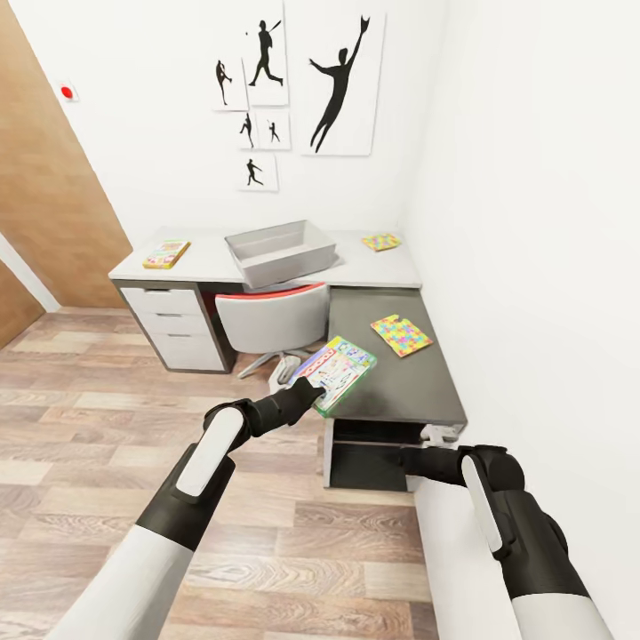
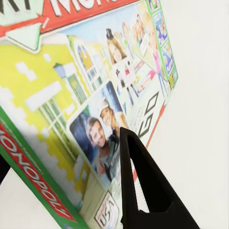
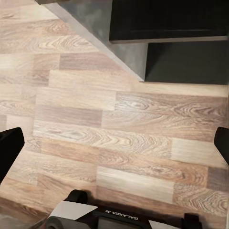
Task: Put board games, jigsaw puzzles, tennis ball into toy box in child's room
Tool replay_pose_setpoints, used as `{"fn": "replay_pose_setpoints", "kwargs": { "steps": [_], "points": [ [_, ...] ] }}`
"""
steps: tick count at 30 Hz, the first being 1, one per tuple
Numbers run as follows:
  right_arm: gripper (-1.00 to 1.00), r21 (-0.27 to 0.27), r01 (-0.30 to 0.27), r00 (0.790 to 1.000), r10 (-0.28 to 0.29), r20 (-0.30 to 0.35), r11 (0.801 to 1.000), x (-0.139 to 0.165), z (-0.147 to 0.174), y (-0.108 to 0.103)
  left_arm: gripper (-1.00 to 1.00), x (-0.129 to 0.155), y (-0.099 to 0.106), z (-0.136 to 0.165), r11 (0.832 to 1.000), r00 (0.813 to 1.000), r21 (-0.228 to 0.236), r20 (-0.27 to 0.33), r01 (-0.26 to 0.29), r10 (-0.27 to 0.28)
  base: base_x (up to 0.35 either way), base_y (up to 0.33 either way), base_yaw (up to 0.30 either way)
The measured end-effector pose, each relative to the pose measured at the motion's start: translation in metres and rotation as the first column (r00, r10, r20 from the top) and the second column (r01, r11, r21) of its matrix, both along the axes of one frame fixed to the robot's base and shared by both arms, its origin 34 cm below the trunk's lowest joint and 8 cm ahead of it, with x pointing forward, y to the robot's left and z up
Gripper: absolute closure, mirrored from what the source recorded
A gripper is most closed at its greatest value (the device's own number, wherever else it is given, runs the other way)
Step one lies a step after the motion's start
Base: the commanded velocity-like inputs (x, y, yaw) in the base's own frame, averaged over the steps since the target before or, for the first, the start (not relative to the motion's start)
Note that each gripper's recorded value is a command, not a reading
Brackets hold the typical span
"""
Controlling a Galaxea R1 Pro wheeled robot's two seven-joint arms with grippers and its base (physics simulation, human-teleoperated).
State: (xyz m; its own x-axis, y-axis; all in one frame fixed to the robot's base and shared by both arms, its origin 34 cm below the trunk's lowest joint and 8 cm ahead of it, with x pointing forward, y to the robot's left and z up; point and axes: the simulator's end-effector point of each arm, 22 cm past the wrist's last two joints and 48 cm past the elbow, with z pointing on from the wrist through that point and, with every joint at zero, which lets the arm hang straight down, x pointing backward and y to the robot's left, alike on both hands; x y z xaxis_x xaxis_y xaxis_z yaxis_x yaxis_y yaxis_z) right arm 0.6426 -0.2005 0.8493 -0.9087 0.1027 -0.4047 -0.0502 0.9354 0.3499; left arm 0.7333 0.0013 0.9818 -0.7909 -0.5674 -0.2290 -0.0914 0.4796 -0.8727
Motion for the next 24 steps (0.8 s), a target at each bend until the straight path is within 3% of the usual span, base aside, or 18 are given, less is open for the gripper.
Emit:
{"fn": "replay_pose_setpoints", "kwargs": {
  "steps": [8,24],
  "points": [
    [-1.0,0.0,0.0,1.0,0.0,0.0,1.0,0.0002,-0.0003,0.0,1.0,0.0003,-0.0004,0.0003,1.0,1.0,-0.003,0.0,0.0,0.0,0.14,-0.016,0.0],
    [-1.0,0.0,0.0,1.0,0.0,0.0,1.0,0.0003,-0.0004,0.0,1.0,0.0007,-0.0005,0.0007,1.0,1.0,-0.004,0.001,0.0,0.0,0.022,-0.002,0.0]
  ]
}}
